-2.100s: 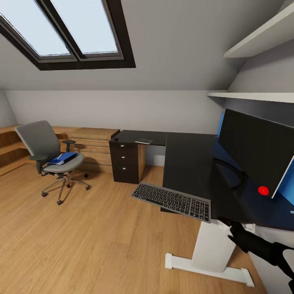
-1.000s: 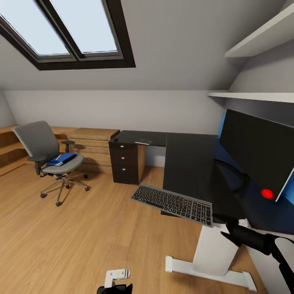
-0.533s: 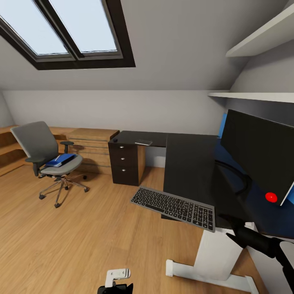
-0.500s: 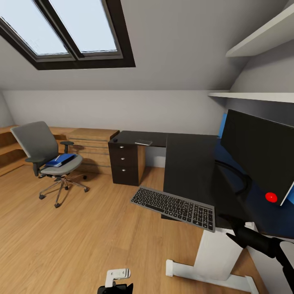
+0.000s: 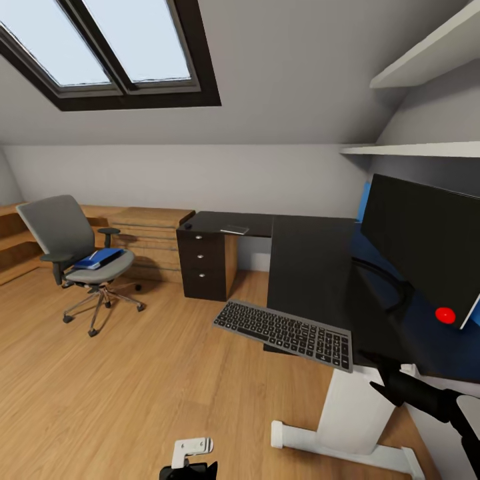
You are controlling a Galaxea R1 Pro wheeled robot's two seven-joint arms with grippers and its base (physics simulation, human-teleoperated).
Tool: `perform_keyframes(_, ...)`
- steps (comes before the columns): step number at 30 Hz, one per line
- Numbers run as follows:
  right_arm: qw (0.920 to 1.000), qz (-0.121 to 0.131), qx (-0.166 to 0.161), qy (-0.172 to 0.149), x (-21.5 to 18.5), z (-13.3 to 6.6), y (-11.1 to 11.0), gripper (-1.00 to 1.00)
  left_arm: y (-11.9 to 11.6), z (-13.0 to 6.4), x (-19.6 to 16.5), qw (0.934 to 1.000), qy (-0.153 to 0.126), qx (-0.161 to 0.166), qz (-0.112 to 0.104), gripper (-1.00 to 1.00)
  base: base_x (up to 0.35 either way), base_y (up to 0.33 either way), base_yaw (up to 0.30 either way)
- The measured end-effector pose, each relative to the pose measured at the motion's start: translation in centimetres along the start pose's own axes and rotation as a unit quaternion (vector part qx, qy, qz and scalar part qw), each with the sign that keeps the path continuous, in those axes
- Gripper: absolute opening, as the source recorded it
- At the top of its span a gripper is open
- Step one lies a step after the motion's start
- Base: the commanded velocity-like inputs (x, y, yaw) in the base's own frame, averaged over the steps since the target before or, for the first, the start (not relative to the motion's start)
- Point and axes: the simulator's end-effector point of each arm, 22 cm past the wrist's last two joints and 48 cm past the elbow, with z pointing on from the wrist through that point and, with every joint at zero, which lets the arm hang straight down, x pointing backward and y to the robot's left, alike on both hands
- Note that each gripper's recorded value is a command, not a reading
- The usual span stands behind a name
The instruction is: In the bedroom, organize the workspace by keeping the computer under the desk, ensuring the monitor is on the desk, placing the keyboard on the desk next to the monitor, placing the mouse on the desk next to the keyboard, moving the folder from the swivel chair onto the desk next to the mouse, stacking the notebook on top of the folder with the pen on top of the notebook, and positioning the swivel chair next to the desk.
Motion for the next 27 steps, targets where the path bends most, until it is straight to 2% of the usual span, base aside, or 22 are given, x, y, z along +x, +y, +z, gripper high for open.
perform_keyframes(14, 0.9999, 0.01, -0.002, 0.013, 1.5, 0.8, -0.2, 1.0, 0.2, 0.1, 0.2, 1.0, 0.002, -0.002, 0.002, 1.0, 0.001, 0.0, 0.0)
perform_keyframes(27, 0.9998, 0.012, -0.003, 0.017, 1.9, 1.0, -0.1, 1.0, 0.2, 0.4, 1.1, 0.9999, 0.012, -0.003, 0.004, 1.0, 0.064, 0.062, 0.0)
